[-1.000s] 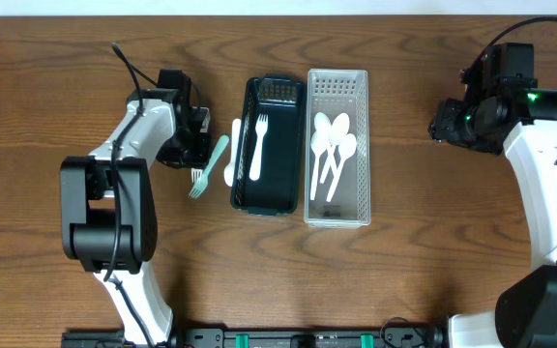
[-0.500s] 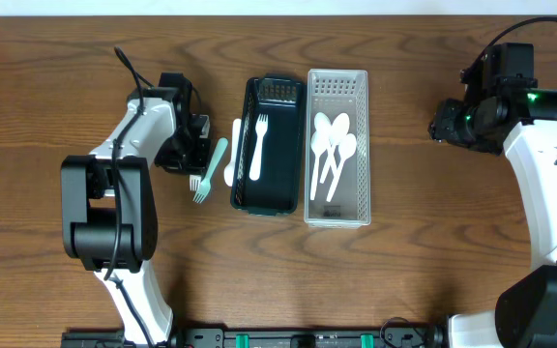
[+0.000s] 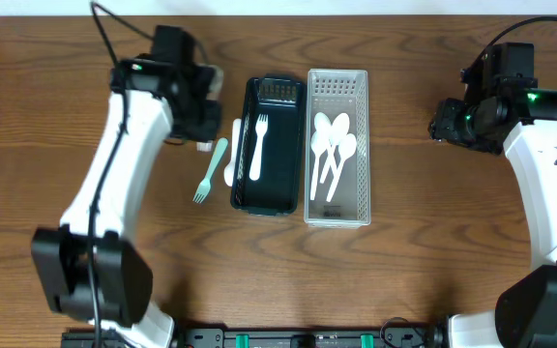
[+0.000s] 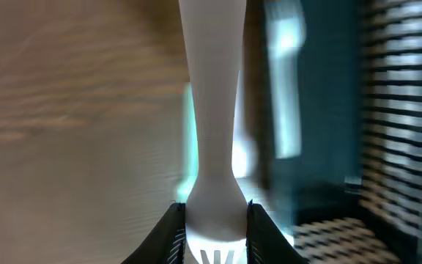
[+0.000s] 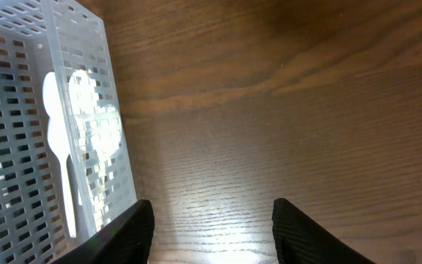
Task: Pack container
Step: 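Place the second white fork into the dark green tray, then grasp the mint-green fork with the left gripper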
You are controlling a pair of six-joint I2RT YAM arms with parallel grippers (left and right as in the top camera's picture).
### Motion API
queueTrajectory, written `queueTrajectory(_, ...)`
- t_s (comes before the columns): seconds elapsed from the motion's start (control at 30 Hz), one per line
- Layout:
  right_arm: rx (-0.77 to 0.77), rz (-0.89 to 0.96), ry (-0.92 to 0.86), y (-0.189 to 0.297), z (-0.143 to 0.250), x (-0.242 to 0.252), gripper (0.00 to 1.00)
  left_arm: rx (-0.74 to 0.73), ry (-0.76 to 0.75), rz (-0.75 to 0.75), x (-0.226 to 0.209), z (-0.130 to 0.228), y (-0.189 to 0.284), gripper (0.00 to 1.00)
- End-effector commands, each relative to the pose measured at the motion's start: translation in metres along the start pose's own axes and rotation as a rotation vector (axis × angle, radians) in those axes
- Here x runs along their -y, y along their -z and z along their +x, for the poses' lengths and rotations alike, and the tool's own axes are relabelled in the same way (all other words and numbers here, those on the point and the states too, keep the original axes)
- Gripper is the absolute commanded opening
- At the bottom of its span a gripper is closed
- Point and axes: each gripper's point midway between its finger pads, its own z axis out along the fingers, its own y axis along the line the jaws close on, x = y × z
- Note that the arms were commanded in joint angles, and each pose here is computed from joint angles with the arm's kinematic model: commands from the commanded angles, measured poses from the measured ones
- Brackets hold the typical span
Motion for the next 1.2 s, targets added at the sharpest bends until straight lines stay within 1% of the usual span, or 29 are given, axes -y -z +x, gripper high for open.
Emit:
queueTrajectory(0.0,0.000,-0.008,0.005,0.000,-0.001,-0.001,0.55,0.040,-0.056,0.098,0.052,-0.003,0.013,0.06)
queueTrajectory(0.07,0.001,-0.008,0.004,0.000,-0.001,-0.001,0.56,0.047,-0.107,0.110,0.072,-0.004,0.011,0.06)
queueTrajectory(0.13,0.001,-0.008,0.004,0.000,-0.001,-0.001,0.56,0.042,-0.127,0.086,0.081,-0.004,-0.001,0.06)
queueTrajectory(0.27,-0.005,-0.007,0.004,0.000,0.001,0.000,0.56,-0.009,-0.130,0.013,0.077,-0.001,-0.035,0.08)
queueTrajectory(0.3,-0.005,-0.007,0.004,0.000,0.001,0.000,0.56,-0.022,-0.128,0.011,0.076,0.000,-0.041,0.15)
queueTrajectory(0.33,-0.005,-0.006,0.004,0.000,0.001,0.000,0.56,-0.035,-0.127,0.010,0.076,0.001,-0.047,0.29)
queueTrajectory(0.37,-0.005,-0.007,0.004,0.000,0.001,0.000,0.56,-0.041,-0.122,0.009,0.075,0.001,-0.049,0.51)
queueTrajectory(0.4,-0.005,-0.007,0.004,0.000,0.001,0.000,0.57,-0.042,-0.121,0.008,0.074,0.001,-0.050,0.63)
queueTrajectory(0.43,-0.005,-0.007,0.004,0.000,0.001,0.000,0.57,-0.042,-0.121,0.008,0.074,0.001,-0.050,0.69)
queueTrajectory(0.53,-0.004,-0.007,0.004,0.000,0.000,0.000,0.57,-0.023,-0.121,-0.008,0.072,-0.002,-0.038,0.70)
queueTrajectory(0.6,-0.004,-0.007,0.004,0.000,0.001,0.000,0.57,-0.003,-0.116,-0.043,0.064,-0.004,-0.028,0.72)
queueTrajectory(0.63,-0.004,-0.007,0.004,0.000,0.000,0.000,0.58,0.011,-0.110,-0.067,0.058,-0.006,-0.022,0.75)
queueTrajectory(0.73,-0.005,-0.007,0.004,0.000,0.001,0.000,0.58,0.030,-0.072,-0.136,0.032,-0.008,-0.011,0.77)
queueTrajectory(0.8,-0.005,-0.006,0.004,0.000,0.001,0.000,0.58,0.025,-0.036,-0.167,0.011,-0.008,-0.011,0.76)
queueTrajectory(0.9,-0.008,-0.006,0.003,0.000,0.002,0.000,0.58,0.019,0.031,-0.187,-0.017,-0.010,-0.018,0.76)
queueTrajectory(1.0,-0.008,-0.006,0.004,0.000,0.001,0.000,0.58,0.007,0.077,-0.202,-0.041,-0.013,-0.035,0.76)
queueTrajectory(1.17,-0.008,-0.006,0.004,0.000,0.001,0.000,0.58,-0.112,0.067,-0.205,-0.055,0.002,-0.076,0.73)
